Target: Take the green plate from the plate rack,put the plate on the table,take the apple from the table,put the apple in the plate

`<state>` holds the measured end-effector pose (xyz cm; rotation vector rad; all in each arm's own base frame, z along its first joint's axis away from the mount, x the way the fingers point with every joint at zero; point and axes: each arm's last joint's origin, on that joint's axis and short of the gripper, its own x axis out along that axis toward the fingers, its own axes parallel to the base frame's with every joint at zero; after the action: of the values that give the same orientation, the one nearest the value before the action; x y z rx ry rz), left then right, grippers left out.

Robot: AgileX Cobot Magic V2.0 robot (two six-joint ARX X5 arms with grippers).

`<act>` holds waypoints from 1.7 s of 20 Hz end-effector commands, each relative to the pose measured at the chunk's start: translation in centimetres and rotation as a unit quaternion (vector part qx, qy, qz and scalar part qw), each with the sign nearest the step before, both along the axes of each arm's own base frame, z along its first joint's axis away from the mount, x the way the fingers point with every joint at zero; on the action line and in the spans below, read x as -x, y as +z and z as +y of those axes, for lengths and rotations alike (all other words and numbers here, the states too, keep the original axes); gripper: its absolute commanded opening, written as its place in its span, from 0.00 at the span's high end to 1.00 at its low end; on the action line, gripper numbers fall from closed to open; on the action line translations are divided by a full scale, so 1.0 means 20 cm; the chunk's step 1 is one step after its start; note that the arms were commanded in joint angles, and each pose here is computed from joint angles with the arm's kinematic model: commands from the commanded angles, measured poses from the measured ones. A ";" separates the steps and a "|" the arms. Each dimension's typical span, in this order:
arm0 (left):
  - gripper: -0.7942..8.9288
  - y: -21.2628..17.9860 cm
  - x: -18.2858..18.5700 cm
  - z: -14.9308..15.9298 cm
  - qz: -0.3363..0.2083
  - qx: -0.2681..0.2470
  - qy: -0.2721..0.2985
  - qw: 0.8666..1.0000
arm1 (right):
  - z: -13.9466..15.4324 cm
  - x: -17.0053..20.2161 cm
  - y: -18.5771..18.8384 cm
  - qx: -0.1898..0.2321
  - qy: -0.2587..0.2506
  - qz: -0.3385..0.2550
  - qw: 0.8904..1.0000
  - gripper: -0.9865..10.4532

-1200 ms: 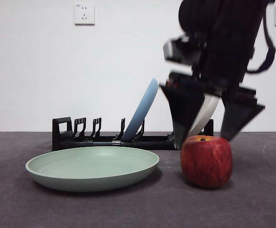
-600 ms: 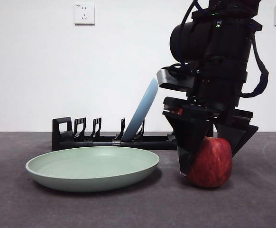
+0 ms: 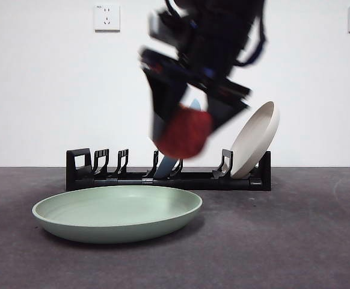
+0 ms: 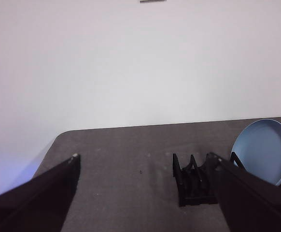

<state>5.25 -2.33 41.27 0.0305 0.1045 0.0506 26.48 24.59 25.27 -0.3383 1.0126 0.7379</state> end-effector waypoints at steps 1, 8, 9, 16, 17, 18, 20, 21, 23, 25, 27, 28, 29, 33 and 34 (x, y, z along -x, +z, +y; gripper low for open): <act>0.47 0.00 0.00 0.00 0.002 -0.004 -0.013 1.000 | 0.08 -0.01 0.03 -0.021 0.017 -0.024 0.999 0.92; 0.47 -0.01 0.00 -0.01 0.003 -0.003 -0.024 1.000 | 0.25 -0.09 -0.17 -0.003 0.038 0.011 0.999 0.92; 0.47 -0.01 0.00 -0.01 0.004 -0.004 -0.024 1.000 | 0.26 -0.10 -0.22 0.005 0.040 0.019 0.999 0.92; 0.47 -0.01 0.00 0.00 0.007 -0.006 -0.023 1.000 | 0.30 -0.09 -0.40 0.050 0.048 0.059 0.996 0.89; 0.47 -0.01 0.00 0.00 0.009 -0.007 -0.023 1.000 | 0.30 -0.09 -0.40 0.050 0.048 0.060 0.996 0.85; 0.47 -0.01 0.00 0.00 0.011 -0.009 -0.023 1.000 | 0.30 -0.09 -0.40 0.050 0.049 0.060 0.996 0.78; 0.47 -0.02 0.00 0.00 0.016 -0.014 -0.023 1.000 | 0.31 -0.08 -0.40 0.049 0.050 0.061 0.996 0.61; 0.47 -0.03 0.00 0.00 0.020 -0.016 -0.023 0.999 | 0.30 -0.08 -0.39 0.049 0.048 0.061 0.996 0.53; 0.47 -0.03 0.00 0.00 0.026 -0.020 -0.023 0.999 | 0.30 -0.08 -0.40 0.048 0.046 0.062 0.996 0.45; 0.47 -0.04 0.01 0.00 0.031 -0.025 -0.025 0.999 | 0.30 -0.08 -0.39 0.048 0.046 0.062 0.996 0.44; 0.47 -0.04 0.01 0.00 0.036 -0.026 -0.036 0.998 | 0.30 -0.08 -0.39 0.047 0.047 0.061 0.996 0.44; 0.47 -0.04 0.01 -0.01 0.037 -0.026 -0.044 0.998 | 0.30 -0.08 -0.38 0.046 0.047 0.060 0.996 0.44; 0.47 -0.04 0.01 -0.01 0.038 -0.025 -0.050 0.998 | 0.31 -0.08 -0.38 0.046 0.048 0.059 0.996 0.44; 0.47 -0.04 0.01 -0.02 0.041 -0.020 -0.077 0.996 | 0.30 -0.07 -0.32 0.036 0.049 0.049 0.997 0.44; 0.47 -0.05 0.00 -0.03 0.045 -0.021 -0.087 0.995 | 0.30 -0.06 -0.29 0.031 0.049 0.044 0.997 0.44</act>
<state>5.14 -2.70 40.43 0.0831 0.1865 -0.1061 27.95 30.44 18.43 -0.4205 1.1406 0.8074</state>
